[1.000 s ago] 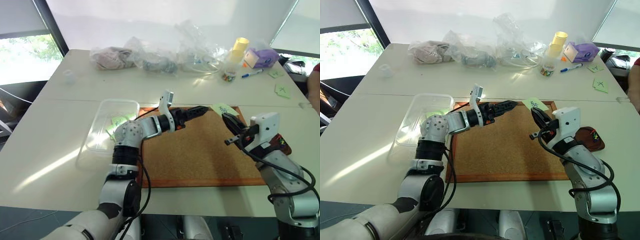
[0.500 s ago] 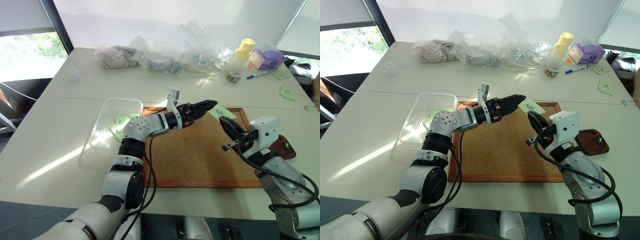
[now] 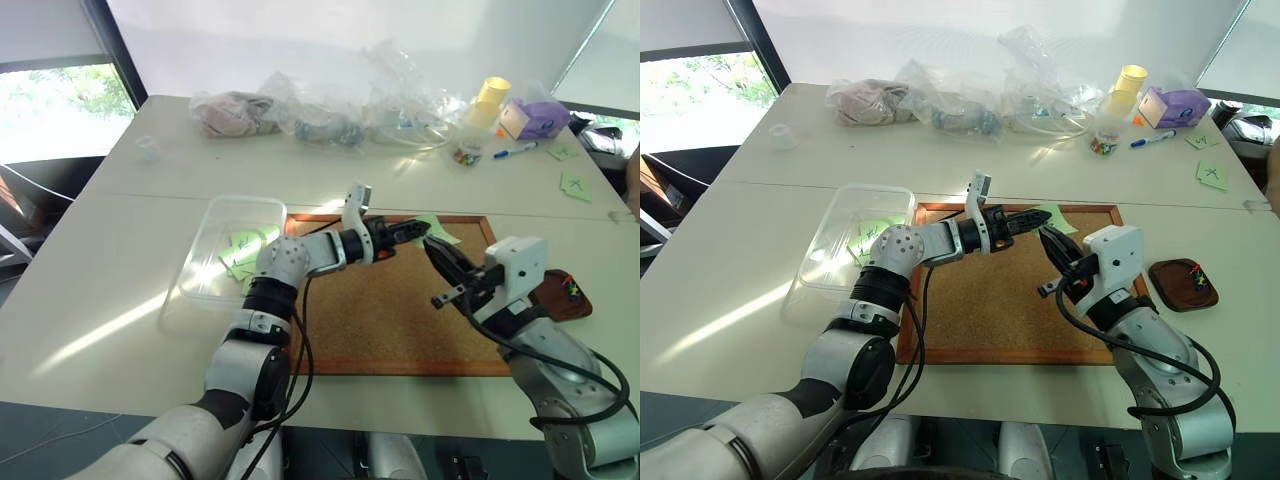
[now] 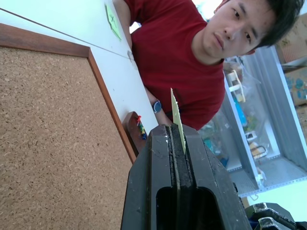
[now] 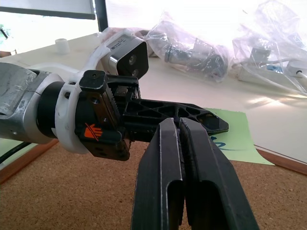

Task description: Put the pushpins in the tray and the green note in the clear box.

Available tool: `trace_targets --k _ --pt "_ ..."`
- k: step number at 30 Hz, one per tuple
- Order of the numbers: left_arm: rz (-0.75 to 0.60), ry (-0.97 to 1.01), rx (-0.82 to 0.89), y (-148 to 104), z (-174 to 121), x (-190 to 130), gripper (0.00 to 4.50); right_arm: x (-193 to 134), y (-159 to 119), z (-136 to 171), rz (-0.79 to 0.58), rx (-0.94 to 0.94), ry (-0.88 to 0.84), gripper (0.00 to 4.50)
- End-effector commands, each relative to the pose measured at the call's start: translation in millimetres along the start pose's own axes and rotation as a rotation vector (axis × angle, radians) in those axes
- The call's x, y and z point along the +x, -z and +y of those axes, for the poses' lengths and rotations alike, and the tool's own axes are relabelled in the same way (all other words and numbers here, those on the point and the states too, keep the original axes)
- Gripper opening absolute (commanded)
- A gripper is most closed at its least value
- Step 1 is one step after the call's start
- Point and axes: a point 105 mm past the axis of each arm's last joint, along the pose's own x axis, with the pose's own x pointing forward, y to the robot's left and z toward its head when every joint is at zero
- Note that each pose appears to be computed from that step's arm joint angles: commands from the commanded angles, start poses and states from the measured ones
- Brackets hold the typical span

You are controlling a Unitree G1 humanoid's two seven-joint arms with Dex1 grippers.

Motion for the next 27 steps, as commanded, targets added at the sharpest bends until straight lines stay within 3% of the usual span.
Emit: trace_targets --k 1,3,9,20,27 --pt "0.028 0.086 0.137 12 -34 22 0.03 -2 -16 4 -0.062 -0.021 -0.006 0.00" --pt "0.038 0.044 0.272 14 -30 20 0.03 -2 -19 0 -0.083 -0.008 0.017 0.00" --pt "0.040 -0.005 0.392 14 -23 16 0.03 -3 -30 -3 -0.149 0.060 0.051 0.00" --pt "-0.029 -0.067 0.368 -6 -15 3 0.03 -11 -33 -5 -0.176 0.159 0.062 0.00" --pt "-0.111 -0.024 0.337 -27 -30 -4 0.03 -14 -28 -14 -0.167 0.171 0.096 0.00"
